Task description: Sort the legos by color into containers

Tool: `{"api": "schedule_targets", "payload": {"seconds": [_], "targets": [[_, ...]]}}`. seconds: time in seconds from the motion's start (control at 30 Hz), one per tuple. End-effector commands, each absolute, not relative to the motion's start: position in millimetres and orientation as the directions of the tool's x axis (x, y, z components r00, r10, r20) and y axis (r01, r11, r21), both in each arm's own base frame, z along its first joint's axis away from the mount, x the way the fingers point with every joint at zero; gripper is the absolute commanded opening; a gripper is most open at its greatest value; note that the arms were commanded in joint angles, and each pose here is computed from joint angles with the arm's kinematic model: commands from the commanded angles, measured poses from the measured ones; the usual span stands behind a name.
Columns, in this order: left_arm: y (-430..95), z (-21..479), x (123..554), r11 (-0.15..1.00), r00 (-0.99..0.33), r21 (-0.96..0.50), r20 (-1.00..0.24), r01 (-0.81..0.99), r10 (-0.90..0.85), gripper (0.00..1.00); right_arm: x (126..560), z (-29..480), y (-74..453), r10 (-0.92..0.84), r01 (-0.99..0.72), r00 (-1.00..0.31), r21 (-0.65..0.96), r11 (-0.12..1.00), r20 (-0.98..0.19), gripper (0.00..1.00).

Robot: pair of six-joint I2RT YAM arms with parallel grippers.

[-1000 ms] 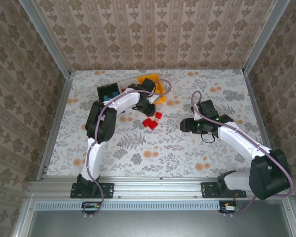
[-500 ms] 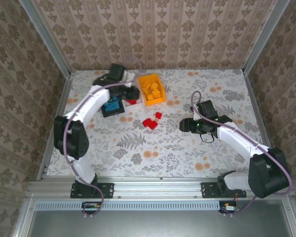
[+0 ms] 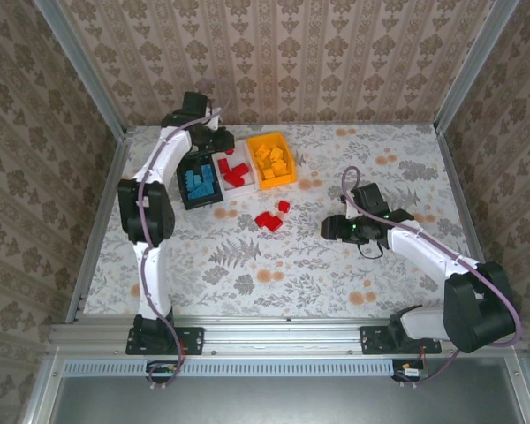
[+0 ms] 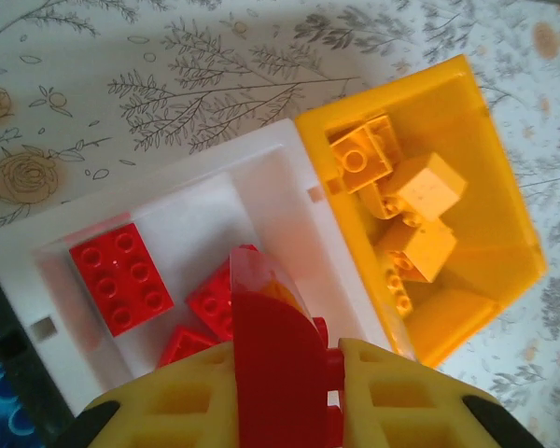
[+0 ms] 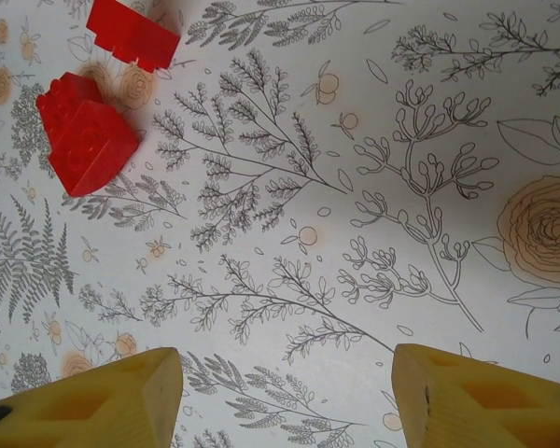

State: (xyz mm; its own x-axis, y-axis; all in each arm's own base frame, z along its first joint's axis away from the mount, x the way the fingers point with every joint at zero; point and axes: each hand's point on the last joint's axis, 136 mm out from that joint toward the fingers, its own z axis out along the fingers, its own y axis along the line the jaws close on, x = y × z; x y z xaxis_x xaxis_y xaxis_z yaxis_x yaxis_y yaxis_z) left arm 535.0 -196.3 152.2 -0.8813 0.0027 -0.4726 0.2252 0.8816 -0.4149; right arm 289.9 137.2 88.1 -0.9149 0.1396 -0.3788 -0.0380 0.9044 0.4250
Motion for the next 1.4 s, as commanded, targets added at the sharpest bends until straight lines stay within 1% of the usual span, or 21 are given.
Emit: {"api": "schedule_targets", "payload": {"seconds": [0.0, 0.13, 0.43, 0.63, 0.8, 0.93, 1.07, 1.17, 1.37], "targets": [[-199.7, 150.0, 531.2, 0.896, -0.893, -0.376, -0.448, 0.235, 0.045, 0.25, 285.2, 87.9, 133.4, 0.147, -0.027, -0.916, 0.421, 0.907, -0.374, 0.63], [-204.5, 135.8, 532.6, 0.900, -0.902, -0.368, -0.428, 0.235, 0.060, 0.26, 286.5, 86.2, 133.1, 0.144, -0.028, -0.915, 0.416, 0.909, -0.376, 0.63], [-200.7, 127.6, 529.8, 0.910, -0.908, -0.344, -0.412, 0.230, 0.074, 0.50, 286.9, 84.4, 135.5, 0.145, -0.028, -0.918, 0.427, 0.904, -0.368, 0.63], [-201.2, 152.4, 525.4, 0.904, -0.891, -0.351, -0.449, 0.243, 0.065, 0.59, 284.9, 88.0, 133.5, 0.146, -0.030, -0.914, 0.423, 0.906, -0.379, 0.64], [-205.3, 203.1, 511.7, 0.886, -0.848, -0.367, -0.527, 0.285, 0.054, 0.64, 284.7, 90.0, 133.9, 0.147, -0.031, -0.913, 0.426, 0.904, -0.380, 0.65], [-209.8, 242.9, 487.7, 0.867, -0.808, -0.381, -0.588, 0.321, 0.041, 0.67, 285.6, 92.8, 134.1, 0.148, -0.033, -0.912, 0.427, 0.904, -0.383, 0.66], [-209.5, 269.8, 449.4, 0.848, -0.769, -0.395, -0.639, 0.354, 0.024, 0.70, 286.4, 100.6, 135.8, 0.146, -0.040, -0.911, 0.435, 0.900, -0.386, 0.67], [-203.9, 275.6, 415.2, 0.833, -0.762, -0.416, -0.647, 0.364, 0.010, 0.72, 287.4, 108.1, 136.7, 0.140, -0.048, -0.909, 0.434, 0.900, -0.392, 0.68], [-179.8, 264.9, 350.6, 0.834, -0.761, -0.433, -0.648, 0.342, -0.025, 0.76, 296.9, 130.9, 141.7, 0.142, -0.066, -0.899, 0.450, 0.890, -0.413, 0.69]]}}
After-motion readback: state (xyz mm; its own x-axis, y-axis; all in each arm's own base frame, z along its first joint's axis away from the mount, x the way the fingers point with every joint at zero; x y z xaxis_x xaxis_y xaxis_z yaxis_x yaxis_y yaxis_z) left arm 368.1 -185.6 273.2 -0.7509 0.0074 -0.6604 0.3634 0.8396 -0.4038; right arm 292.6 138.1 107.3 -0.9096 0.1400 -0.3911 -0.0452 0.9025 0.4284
